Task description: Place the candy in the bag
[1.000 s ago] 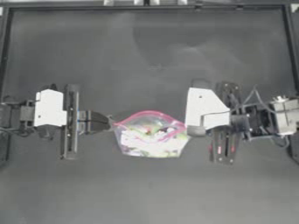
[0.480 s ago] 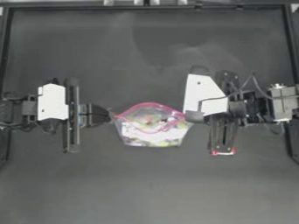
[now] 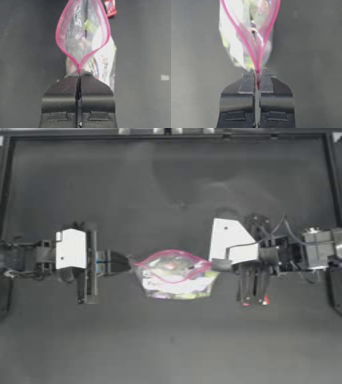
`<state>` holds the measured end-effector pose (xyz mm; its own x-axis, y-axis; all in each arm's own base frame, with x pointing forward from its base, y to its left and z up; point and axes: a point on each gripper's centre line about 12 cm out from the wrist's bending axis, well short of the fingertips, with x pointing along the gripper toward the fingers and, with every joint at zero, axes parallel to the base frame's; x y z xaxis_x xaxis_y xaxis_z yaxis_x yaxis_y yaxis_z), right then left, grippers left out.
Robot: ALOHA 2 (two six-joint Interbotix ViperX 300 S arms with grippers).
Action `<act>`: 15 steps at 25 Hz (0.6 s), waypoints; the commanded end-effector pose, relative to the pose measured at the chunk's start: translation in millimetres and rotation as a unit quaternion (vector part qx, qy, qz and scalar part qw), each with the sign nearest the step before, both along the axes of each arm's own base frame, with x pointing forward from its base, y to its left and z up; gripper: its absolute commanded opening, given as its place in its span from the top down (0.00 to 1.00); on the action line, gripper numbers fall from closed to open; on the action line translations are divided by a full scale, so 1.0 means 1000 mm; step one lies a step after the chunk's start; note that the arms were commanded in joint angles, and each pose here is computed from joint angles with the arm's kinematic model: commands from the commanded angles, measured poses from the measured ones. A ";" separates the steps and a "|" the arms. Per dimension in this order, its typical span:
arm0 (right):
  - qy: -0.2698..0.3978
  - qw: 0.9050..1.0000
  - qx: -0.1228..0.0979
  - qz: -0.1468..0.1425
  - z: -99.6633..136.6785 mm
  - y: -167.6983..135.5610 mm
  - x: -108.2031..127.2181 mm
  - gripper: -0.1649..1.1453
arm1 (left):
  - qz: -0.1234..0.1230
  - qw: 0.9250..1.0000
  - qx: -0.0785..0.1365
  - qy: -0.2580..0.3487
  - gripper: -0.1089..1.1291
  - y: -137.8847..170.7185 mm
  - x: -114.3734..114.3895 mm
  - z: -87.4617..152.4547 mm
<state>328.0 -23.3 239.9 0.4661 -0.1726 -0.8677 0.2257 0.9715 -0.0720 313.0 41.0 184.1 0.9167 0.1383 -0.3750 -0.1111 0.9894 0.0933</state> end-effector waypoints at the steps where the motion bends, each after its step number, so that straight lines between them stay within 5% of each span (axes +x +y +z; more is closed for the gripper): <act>1: -0.021 1.000 0.002 0.004 0.005 0.001 0.002 0.84 | 0.001 1.000 0.001 -0.014 0.86 0.001 0.007 0.007; 15: -0.022 1.000 0.019 0.005 -0.017 0.004 0.001 0.84 | -0.008 1.000 0.003 -0.013 0.86 -0.004 0.014 -0.006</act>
